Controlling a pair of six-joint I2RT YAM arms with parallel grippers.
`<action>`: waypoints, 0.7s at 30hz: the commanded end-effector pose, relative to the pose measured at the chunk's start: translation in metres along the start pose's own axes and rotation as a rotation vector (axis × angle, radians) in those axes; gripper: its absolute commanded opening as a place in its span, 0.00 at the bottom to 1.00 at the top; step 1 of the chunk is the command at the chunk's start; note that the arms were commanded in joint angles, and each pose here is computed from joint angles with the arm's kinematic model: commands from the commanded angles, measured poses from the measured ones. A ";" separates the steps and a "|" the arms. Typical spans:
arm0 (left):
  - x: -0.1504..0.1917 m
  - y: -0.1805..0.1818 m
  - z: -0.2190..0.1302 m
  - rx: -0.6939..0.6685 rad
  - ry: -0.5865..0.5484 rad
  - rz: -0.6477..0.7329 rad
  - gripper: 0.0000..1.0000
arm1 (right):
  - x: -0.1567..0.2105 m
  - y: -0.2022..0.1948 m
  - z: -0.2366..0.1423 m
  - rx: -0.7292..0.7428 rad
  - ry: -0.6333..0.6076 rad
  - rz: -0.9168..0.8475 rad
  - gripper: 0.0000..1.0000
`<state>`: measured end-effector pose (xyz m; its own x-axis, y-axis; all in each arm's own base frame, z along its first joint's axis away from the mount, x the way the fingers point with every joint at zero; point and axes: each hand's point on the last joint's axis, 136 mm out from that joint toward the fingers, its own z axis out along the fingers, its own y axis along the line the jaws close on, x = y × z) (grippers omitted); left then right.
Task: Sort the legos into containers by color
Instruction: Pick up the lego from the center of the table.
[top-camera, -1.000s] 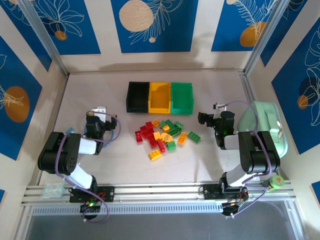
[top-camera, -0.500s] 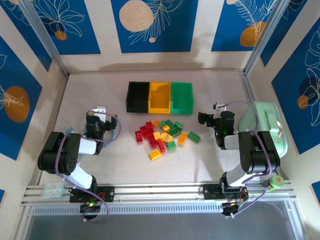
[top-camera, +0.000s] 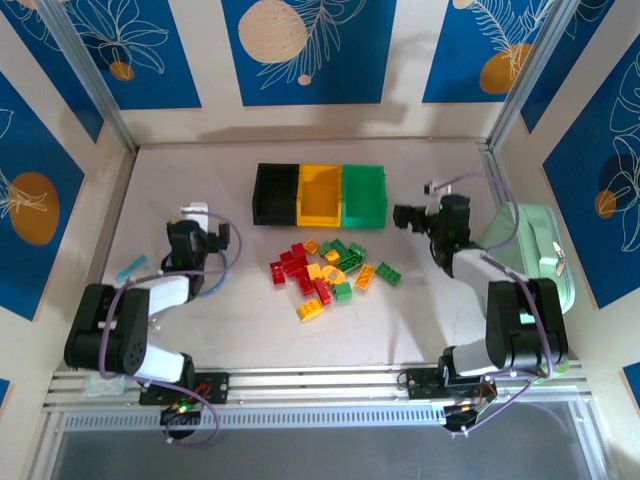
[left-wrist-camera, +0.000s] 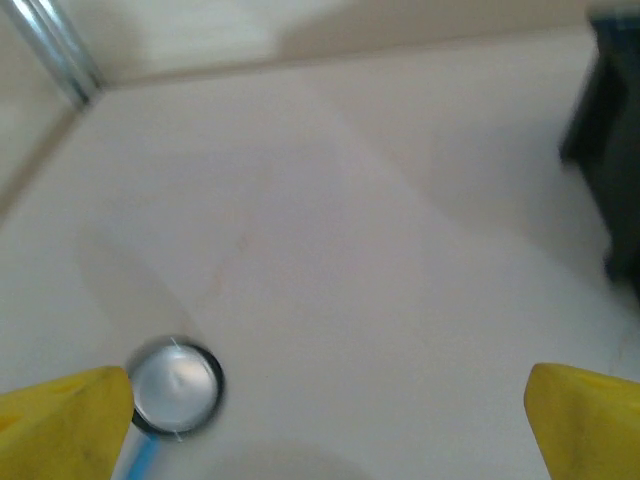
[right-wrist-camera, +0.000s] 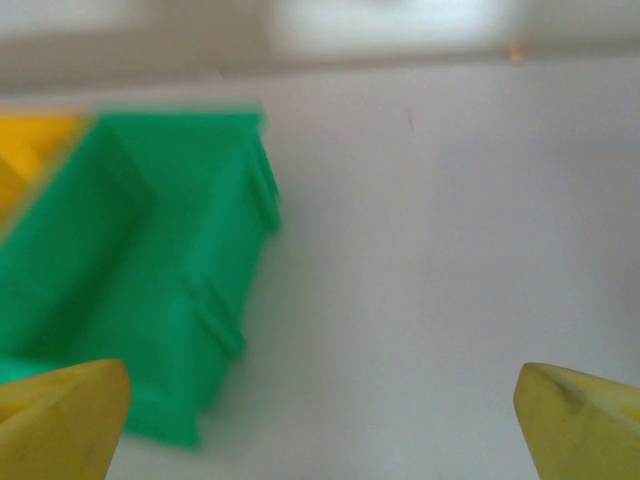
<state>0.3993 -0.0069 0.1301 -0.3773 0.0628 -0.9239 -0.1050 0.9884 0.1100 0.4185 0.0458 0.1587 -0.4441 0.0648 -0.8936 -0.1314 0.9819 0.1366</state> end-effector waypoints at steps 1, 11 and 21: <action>-0.027 0.019 -0.014 -0.109 0.076 -0.144 1.00 | -0.031 0.033 -0.031 -0.093 0.061 0.001 0.99; -0.031 -0.084 -0.060 0.258 0.223 -0.172 0.99 | 0.015 0.042 -0.073 -0.069 0.284 0.541 0.99; 0.043 -0.151 -0.084 0.431 0.483 -0.251 0.78 | 0.025 0.092 -0.108 -0.142 0.344 0.386 0.99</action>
<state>0.3369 -0.1551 0.1276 -0.6913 -0.0842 -0.7177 0.1315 0.9619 -0.2395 0.3105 0.1130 0.1911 -0.7306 0.3470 -0.5880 -0.0040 0.8590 0.5120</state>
